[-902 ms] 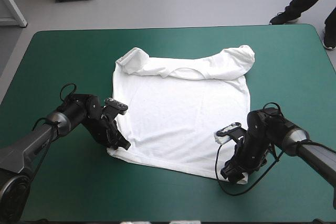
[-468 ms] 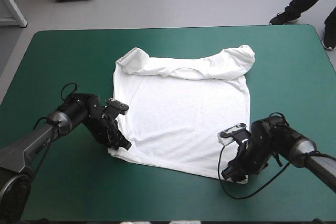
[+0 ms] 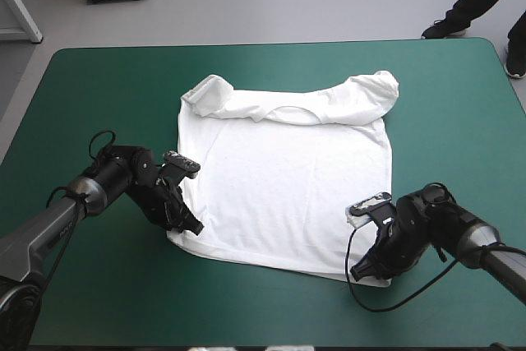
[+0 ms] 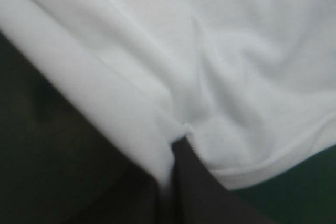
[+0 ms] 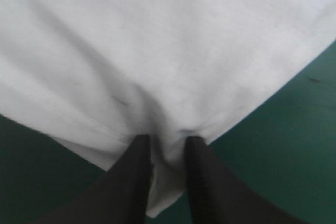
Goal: Fold the cloth
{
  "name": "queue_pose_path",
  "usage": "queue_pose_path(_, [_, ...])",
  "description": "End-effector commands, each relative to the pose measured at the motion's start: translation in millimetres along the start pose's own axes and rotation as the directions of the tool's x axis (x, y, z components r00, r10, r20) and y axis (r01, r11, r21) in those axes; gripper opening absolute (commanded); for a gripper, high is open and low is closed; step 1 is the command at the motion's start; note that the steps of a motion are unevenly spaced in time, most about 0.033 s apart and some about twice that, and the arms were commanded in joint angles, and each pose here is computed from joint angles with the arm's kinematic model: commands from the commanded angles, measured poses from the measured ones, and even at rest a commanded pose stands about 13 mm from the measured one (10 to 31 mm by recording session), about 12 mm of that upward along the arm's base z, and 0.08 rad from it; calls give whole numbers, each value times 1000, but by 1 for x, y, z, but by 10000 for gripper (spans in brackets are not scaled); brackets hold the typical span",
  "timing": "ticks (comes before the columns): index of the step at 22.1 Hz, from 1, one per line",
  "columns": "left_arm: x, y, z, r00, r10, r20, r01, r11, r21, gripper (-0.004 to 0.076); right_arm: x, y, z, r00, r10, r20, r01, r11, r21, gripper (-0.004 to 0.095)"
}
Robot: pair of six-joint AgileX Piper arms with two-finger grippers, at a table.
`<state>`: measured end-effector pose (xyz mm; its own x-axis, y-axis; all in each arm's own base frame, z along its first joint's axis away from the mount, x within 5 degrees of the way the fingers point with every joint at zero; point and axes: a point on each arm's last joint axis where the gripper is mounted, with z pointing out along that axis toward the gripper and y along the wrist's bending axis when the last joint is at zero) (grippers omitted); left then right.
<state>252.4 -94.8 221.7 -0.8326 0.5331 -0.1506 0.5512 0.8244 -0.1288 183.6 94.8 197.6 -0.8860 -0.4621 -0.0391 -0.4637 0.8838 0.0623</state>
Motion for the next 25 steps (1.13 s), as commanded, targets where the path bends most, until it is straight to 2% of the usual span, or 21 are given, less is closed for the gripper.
queue_pose_path(1, [-2,-5,-18,998,9,64,-9,1000,-6,-9,8,-19,35,989,-132,-64,141,978,153,69])
queue_pose_path(2, [-2,-5,-19,998,9,66,-9,1000,-7,-9,7,-19,36,988,-145,-54,152,977,153,3])
queue_pose_path(3, [-2,-5,-20,997,10,74,-10,1000,-9,-9,6,-19,36,988,-146,-47,152,976,154,-14])
queue_pose_path(8, [-4,-7,-37,991,22,131,-19,1000,-25,-9,0,-19,26,989,-142,-45,147,976,158,-17])
queue_pose_path(10, [-6,-9,-54,982,21,186,-13,999,-44,-9,-14,-19,3,991,-137,-7,136,976,172,-17])
queue_pose_path(12, [-8,-13,-77,970,26,242,-13,998,-58,-9,-31,-19,-39,984,-145,107,120,970,212,-17])
queue_pose_path(13, [-8,-16,-94,959,27,283,-9,998,-65,-9,-40,-19,-76,965,-159,208,105,962,251,-17])
queue_pose_path(15, [-5,-23,-127,932,53,358,-24,996,-86,-9,-47,-18,-132,923,-172,344,65,951,301,-17])
queue_pose_path(19, [9,-42,-209,827,120,549,-45,988,-147,-9,-39,-12,-239,779,-189,598,-21,945,327,-17])
queue_pose_path(22, [22,-57,-277,687,188,702,-48,975,-215,-9,-22,-8,-305,641,-235,731,-59,934,352,-17])
queue_pose_path(25, [32,-68,-320,559,229,797,-35,967,-253,-9,-8,-4,-340,537,-243,808,-91,935,342,-17])
